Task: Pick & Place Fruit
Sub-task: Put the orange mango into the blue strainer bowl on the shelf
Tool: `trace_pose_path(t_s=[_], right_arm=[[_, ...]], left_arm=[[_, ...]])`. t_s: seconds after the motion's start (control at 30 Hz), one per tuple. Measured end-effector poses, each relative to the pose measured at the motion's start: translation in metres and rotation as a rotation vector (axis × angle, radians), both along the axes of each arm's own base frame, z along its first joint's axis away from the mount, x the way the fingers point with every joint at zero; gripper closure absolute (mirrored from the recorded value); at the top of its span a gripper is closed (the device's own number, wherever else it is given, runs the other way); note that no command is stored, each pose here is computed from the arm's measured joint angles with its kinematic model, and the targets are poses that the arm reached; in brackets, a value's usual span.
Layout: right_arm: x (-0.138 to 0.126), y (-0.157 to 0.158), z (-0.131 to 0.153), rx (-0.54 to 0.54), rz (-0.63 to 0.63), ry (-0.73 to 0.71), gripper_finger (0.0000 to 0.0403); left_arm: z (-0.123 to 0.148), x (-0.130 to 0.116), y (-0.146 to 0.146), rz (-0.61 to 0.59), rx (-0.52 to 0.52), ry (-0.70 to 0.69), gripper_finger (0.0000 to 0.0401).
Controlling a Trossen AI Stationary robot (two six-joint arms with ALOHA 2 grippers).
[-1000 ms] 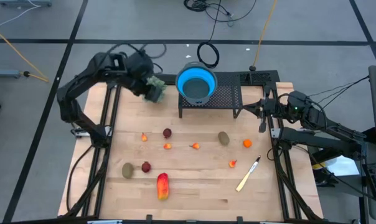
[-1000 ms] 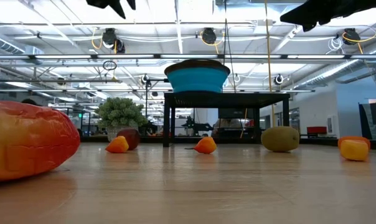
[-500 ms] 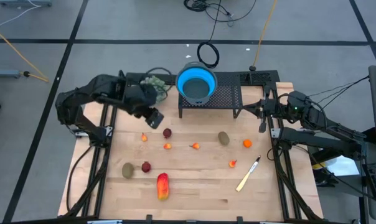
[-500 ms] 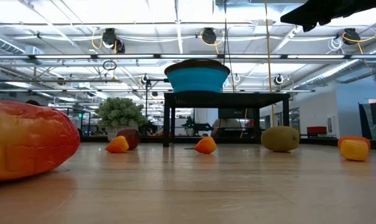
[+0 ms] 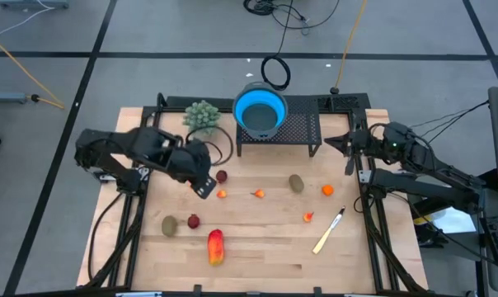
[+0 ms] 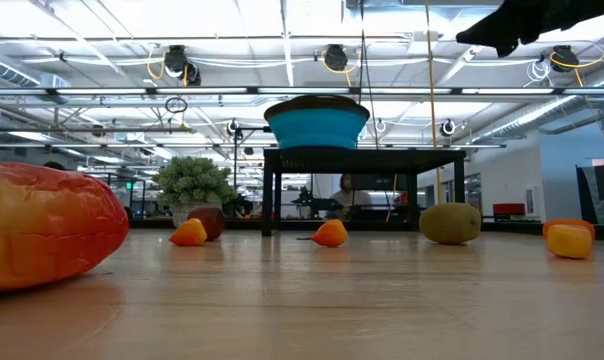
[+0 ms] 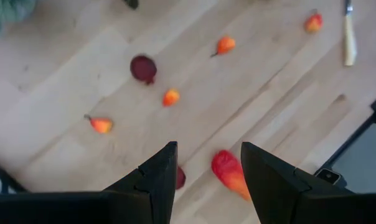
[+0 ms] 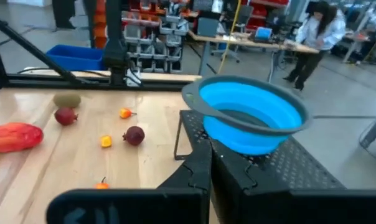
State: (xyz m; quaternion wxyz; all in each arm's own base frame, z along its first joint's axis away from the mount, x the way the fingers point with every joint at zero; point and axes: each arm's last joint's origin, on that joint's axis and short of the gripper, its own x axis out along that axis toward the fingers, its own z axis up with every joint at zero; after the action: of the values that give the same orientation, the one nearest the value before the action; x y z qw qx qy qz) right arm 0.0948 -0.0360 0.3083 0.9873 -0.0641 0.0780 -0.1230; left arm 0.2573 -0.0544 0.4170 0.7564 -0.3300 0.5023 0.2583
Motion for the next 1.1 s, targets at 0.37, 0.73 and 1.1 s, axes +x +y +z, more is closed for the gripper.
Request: trace_pose_path(t_s=[0.37, 0.73, 1.1], right_arm=[[-0.026, 0.012, 0.003, -0.031, 0.039, -0.066, 0.0403], [-0.029, 0.015, -0.038, -0.056, 0.072, -0.136, 0.0403], [-0.031, 0.017, -0.065, -0.029, 0.122, -0.175, 0.0403]], left_arm=[[-0.026, 0.014, -0.036, 0.204, -0.148, -0.068, 0.0226], [-0.062, 0.042, -0.080, 0.351, -0.270, -0.063, 0.0226], [-0.104, 0.064, -0.115, 0.468, -0.331, 0.050, 0.0227]])
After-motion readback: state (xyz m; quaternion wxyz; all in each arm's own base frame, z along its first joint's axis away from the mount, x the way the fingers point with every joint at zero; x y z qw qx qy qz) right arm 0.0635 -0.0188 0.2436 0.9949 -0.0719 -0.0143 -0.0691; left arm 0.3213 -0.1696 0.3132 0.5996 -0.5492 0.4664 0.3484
